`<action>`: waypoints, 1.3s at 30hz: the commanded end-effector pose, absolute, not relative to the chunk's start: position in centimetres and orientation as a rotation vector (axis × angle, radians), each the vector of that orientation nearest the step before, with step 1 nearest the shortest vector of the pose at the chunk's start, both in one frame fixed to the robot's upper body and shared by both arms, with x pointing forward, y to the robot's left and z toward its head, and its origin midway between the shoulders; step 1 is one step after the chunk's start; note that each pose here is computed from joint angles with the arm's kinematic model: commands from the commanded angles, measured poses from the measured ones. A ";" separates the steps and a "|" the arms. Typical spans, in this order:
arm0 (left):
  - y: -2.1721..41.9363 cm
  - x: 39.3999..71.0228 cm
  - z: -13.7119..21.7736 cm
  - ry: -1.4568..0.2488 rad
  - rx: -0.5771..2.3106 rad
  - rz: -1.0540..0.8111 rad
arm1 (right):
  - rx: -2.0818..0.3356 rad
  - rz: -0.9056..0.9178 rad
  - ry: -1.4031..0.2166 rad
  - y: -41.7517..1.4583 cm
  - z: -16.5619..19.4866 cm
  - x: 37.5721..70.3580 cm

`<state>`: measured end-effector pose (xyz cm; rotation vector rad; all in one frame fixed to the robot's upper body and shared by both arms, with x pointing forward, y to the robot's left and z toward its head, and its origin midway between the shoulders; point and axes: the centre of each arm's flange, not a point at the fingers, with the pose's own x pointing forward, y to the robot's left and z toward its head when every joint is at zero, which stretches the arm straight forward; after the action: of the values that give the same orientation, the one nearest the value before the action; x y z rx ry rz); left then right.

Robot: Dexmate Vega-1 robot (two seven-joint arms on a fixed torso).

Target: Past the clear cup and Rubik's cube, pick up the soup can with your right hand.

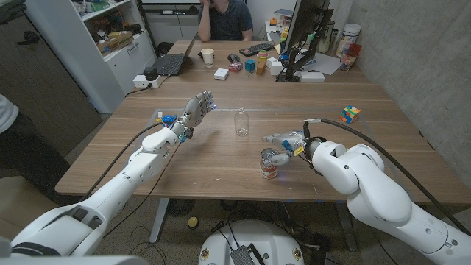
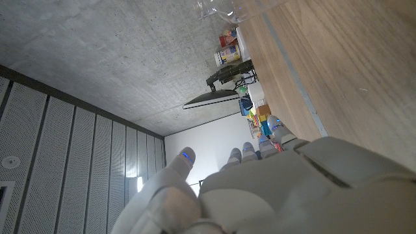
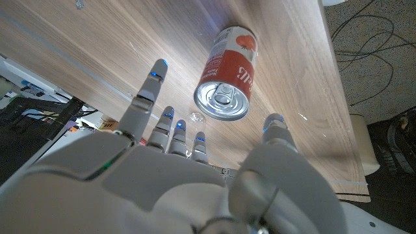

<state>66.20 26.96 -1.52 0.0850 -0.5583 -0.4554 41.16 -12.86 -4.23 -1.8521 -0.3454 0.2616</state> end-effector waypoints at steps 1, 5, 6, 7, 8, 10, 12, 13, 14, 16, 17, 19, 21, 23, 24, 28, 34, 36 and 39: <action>27.1 66.6 -1.6 -0.552 0.085 -0.458 | -1.898 0.292 -0.315 -11.8 -4.9 42.1; 27.2 66.6 -1.6 -0.550 0.086 -0.454 | -1.903 0.304 -0.307 -11.5 -5.2 42.6; 27.3 66.7 -1.6 -0.549 0.086 -0.453 | -1.907 0.310 -0.305 -11.4 -5.4 42.7; 27.3 66.7 -1.6 -0.548 0.087 -0.452 | -1.909 0.321 -0.302 -11.3 -5.5 42.9; 27.3 66.7 -1.6 -0.546 0.089 -0.451 | -1.913 0.330 -0.300 -11.2 -5.7 43.0; 27.3 66.7 -1.7 -0.544 0.088 -0.450 | -1.918 0.348 -0.296 -11.0 -5.9 43.2; 27.3 66.8 -1.7 -0.541 0.088 -0.449 | -1.918 0.361 -0.295 -10.9 -6.1 43.4; 27.3 66.8 -1.8 -0.539 0.088 -0.449 | -1.921 0.364 -0.294 -10.8 -6.2 43.4; 27.3 66.8 -1.8 -0.538 0.087 -0.448 | -1.922 0.367 -0.294 -10.7 -6.2 43.5; 27.3 66.8 -1.9 -0.537 0.089 -0.447 | -1.924 0.374 -0.291 -10.7 -6.3 43.5; 27.3 66.7 -1.9 -0.536 0.087 -0.446 | -1.926 0.374 -0.291 -10.7 -6.3 43.5; 27.3 66.7 -2.0 -0.537 0.087 -0.445 | -1.932 0.381 -0.284 -10.6 -6.5 43.6; 27.3 66.6 -2.0 -0.536 0.087 -0.445 | -1.934 0.381 -0.282 -10.6 -6.5 43.6; 27.3 66.6 -2.1 -0.535 0.088 -0.447 | -1.937 0.389 -0.270 -10.6 -6.7 43.7; 27.3 66.6 -2.1 -0.535 0.088 -0.447 | -1.937 0.389 -0.269 -10.6 -6.7 43.7; 27.2 66.4 -2.2 -0.535 0.088 -0.447 | -1.951 0.402 -0.250 -10.4 -7.0 43.8; 27.3 66.1 -2.2 -0.540 0.089 -0.444 | -1.976 0.425 -0.211 -10.1 -7.3 44.0; 27.3 66.0 -2.2 -0.539 0.089 -0.442 | -1.978 0.427 -0.203 -10.0 -7.3 44.1; 27.4 65.9 -2.3 -0.539 0.089 -0.440 | -1.960 0.448 -0.176 -9.9 -7.3 44.3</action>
<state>66.32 27.19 -2.14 0.0887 -0.5381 -0.4471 43.82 -10.26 -6.74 -1.9490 -0.2547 0.3970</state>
